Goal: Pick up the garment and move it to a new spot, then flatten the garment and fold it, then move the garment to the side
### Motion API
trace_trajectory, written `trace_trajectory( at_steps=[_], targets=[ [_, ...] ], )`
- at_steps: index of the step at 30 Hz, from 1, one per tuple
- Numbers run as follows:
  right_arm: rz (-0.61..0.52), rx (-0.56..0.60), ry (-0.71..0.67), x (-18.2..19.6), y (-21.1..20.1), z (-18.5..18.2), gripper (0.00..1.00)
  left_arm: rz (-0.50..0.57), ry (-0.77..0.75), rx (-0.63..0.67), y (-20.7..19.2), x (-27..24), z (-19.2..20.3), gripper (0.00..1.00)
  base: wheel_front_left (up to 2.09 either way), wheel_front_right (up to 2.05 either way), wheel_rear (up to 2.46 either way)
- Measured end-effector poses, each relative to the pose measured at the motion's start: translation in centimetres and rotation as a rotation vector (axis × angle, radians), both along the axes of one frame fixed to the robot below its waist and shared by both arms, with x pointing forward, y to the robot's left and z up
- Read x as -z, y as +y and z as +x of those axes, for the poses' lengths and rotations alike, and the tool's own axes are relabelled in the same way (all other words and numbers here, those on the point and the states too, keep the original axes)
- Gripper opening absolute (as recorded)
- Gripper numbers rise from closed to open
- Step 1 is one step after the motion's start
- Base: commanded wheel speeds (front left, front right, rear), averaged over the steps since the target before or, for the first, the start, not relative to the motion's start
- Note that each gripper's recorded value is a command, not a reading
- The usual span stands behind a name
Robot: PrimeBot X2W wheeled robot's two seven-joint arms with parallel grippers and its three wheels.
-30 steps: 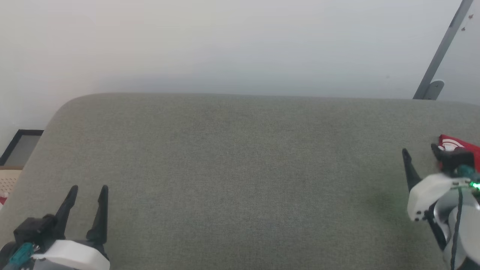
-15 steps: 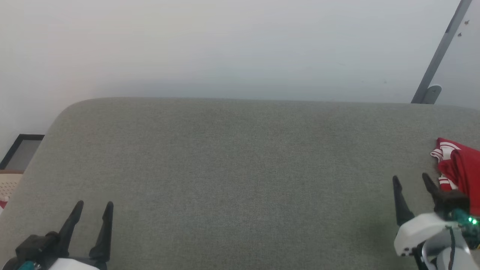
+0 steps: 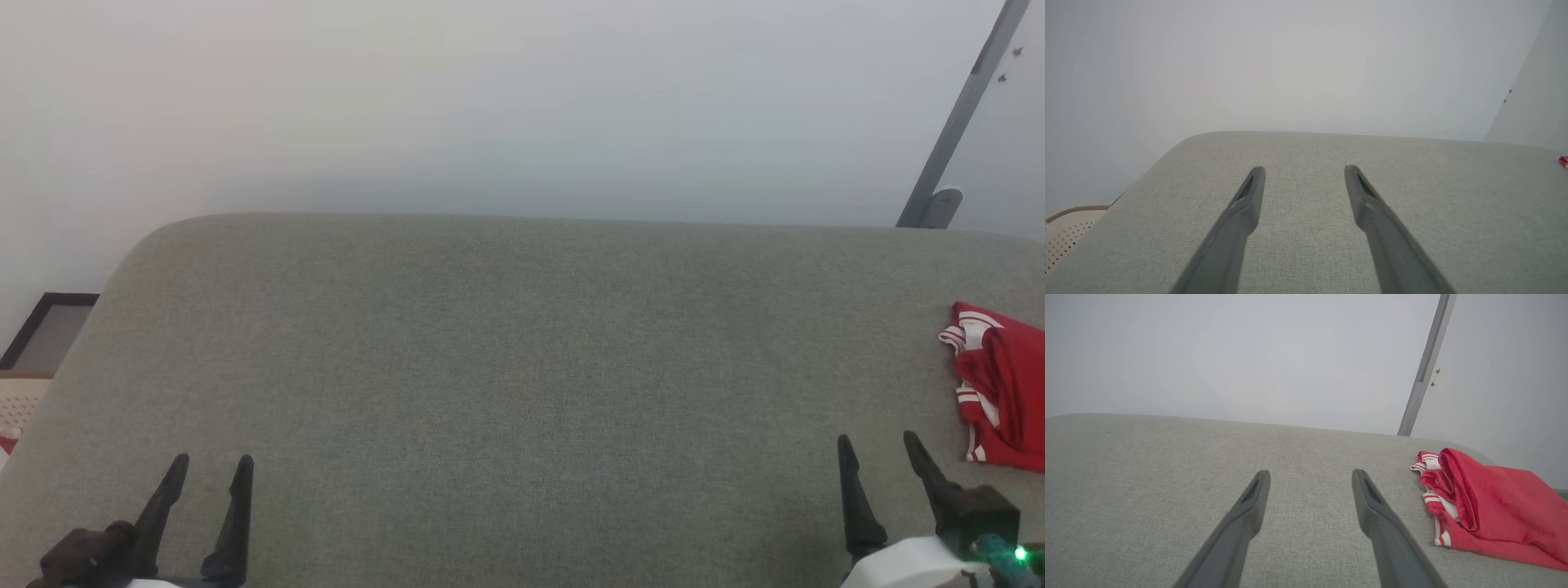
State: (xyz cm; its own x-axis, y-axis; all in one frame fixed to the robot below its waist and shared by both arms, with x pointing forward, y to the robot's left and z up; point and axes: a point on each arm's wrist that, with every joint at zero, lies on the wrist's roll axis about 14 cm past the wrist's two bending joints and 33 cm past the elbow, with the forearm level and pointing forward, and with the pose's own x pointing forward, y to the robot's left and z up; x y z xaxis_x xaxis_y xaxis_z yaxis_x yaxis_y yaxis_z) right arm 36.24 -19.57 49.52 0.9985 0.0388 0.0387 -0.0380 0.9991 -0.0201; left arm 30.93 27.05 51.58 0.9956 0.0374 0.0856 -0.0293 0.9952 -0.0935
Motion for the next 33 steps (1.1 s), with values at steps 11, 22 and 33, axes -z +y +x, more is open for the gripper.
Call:
trace_trajectory(
  at_steps=[11, 22, 33],
  targets=[
    [0.008, -0.017, 0.006, 0.3, 0.8, -0.6, 1.0, -0.011, -0.001, 0.008, -0.4, 0.0, 0.2, 1.0, 0.0, 0.0, 0.0],
    [0.011, -0.024, 0.003, 0.2, 1.0, -0.7, 1.0, -0.019, -0.002, 0.006, -0.4, 0.0, 0.1, 1.0, 0.0, 0.0, 0.0],
    [0.013, -0.028, 0.003, 0.2, 1.2, -0.7, 1.0, -0.026, -0.014, 0.0, -0.3, -0.3, 0.1, 1.0, 0.0, 0.0, 0.0]
  ],
)
